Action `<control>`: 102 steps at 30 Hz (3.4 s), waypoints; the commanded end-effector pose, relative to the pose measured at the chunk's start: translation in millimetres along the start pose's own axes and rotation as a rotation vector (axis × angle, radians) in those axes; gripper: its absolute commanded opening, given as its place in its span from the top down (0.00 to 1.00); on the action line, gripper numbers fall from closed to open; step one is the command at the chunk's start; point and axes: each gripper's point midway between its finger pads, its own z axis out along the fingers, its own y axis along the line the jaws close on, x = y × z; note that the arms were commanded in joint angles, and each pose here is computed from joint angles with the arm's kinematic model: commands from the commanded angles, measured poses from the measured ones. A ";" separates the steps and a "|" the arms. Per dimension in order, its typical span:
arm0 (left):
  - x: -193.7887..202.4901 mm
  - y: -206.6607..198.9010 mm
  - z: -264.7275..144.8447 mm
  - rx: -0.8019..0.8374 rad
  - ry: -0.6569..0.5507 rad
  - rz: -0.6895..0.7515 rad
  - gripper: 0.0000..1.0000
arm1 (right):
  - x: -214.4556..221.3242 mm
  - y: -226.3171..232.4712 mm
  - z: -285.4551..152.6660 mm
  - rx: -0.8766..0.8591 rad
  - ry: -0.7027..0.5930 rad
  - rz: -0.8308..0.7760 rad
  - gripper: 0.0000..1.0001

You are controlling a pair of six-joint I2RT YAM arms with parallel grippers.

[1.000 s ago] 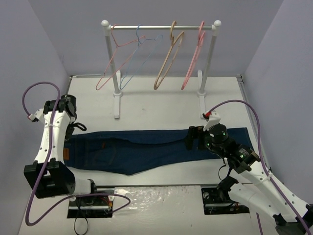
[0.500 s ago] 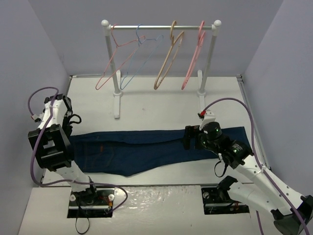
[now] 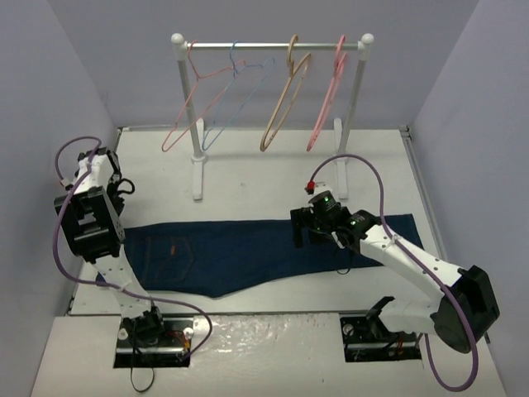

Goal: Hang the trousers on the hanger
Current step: Fold the trousers at the center of the board.

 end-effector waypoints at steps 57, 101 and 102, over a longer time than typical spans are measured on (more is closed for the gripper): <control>168.2 36.1 -211.7 1.063 -0.463 0.684 0.03 | 23.8 -310.3 -42.4 0.927 -0.279 1.063 0.00; 181.6 32.3 -167.4 1.085 -0.578 0.808 0.03 | 102.8 -313.3 19.5 0.683 0.033 1.171 0.13; 182.0 32.0 -167.1 1.085 -0.577 0.810 0.03 | 104.0 -311.8 19.1 0.682 0.040 1.166 0.15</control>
